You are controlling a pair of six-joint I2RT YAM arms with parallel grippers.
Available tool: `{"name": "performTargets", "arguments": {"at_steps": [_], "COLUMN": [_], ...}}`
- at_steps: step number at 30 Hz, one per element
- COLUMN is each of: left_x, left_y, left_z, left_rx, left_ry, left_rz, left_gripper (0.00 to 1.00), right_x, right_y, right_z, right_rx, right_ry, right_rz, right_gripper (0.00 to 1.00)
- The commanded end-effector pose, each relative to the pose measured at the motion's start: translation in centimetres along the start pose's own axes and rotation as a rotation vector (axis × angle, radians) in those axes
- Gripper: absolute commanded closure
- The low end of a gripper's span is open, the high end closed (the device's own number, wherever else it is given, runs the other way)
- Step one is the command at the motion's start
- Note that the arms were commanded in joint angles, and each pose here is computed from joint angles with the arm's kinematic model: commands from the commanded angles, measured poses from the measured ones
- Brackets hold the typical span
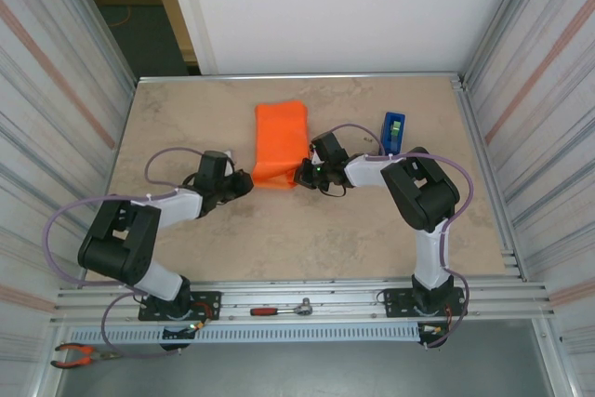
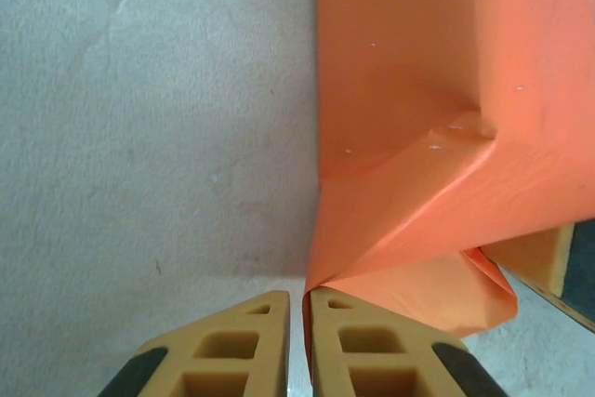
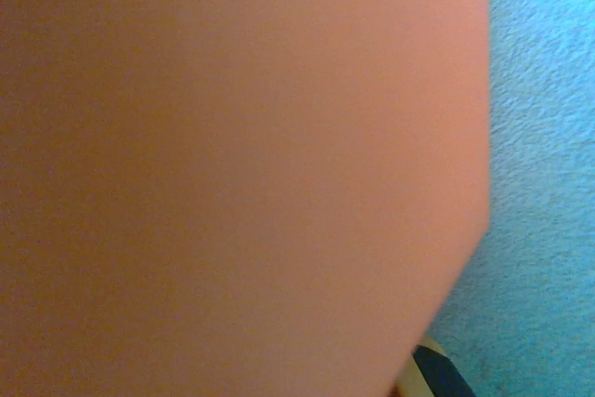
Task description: Wrap the gift box in paper
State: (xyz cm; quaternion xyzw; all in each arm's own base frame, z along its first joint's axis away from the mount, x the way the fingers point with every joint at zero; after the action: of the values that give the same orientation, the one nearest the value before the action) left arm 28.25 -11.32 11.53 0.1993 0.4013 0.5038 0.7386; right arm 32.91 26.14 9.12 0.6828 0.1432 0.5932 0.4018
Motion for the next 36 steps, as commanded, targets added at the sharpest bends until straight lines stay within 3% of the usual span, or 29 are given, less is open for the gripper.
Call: {"name": "performTargets", "arguments": {"at_steps": [1,4,10,14,23,36], "left_x": [0.9,0.8,-0.3,-1.1,-1.8,-2.5], "left_y": [-0.3,1.0,3.1,3.0,-0.1,-2.6], "left_z": [0.1,0.3,1.7,2.4,3.4,3.1], "left_rx": [0.001,-0.088,-0.168,-0.179,-0.097,-0.034], "left_ry": [0.002,0.005,-0.030,-0.057,-0.122,-0.176], "left_rz": [0.091,0.089,0.042,-0.018,-0.097,-0.059], "left_gripper": [0.87,0.81,0.52,0.45,0.44,0.61], "right_x": [-1.1,-1.1,-1.2,-1.1,-1.1,-1.2], "right_y": [-0.1,0.0,0.0,-0.1,-0.2,-0.4], "right_z": [-0.8,-0.9,-0.9,-0.9,-0.9,-0.9], "right_rx": [0.032,0.029,0.032,0.031,0.033,0.041], "right_ry": [0.015,0.014,0.012,0.015,0.013,0.012], "right_rz": [-0.049,-0.051,-0.054,-0.052,-0.053,-0.052], "right_gripper": [1.00,1.00,1.00,1.00,1.00,1.00]}}
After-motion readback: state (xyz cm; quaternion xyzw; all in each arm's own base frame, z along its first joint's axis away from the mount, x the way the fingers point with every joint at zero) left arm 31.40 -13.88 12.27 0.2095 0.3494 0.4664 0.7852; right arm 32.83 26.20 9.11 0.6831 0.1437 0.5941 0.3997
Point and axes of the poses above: each hand's point on the last joint's axis, 136 mm out from that joint toward the fingers, its own y axis back along the fingers, its own x axis along the line the jaws close on, z = x × y, the point moved 10 cm from there along y, back along the fingers, and after that the axes turned 14 degrees about -y, right-handed, at the moved point
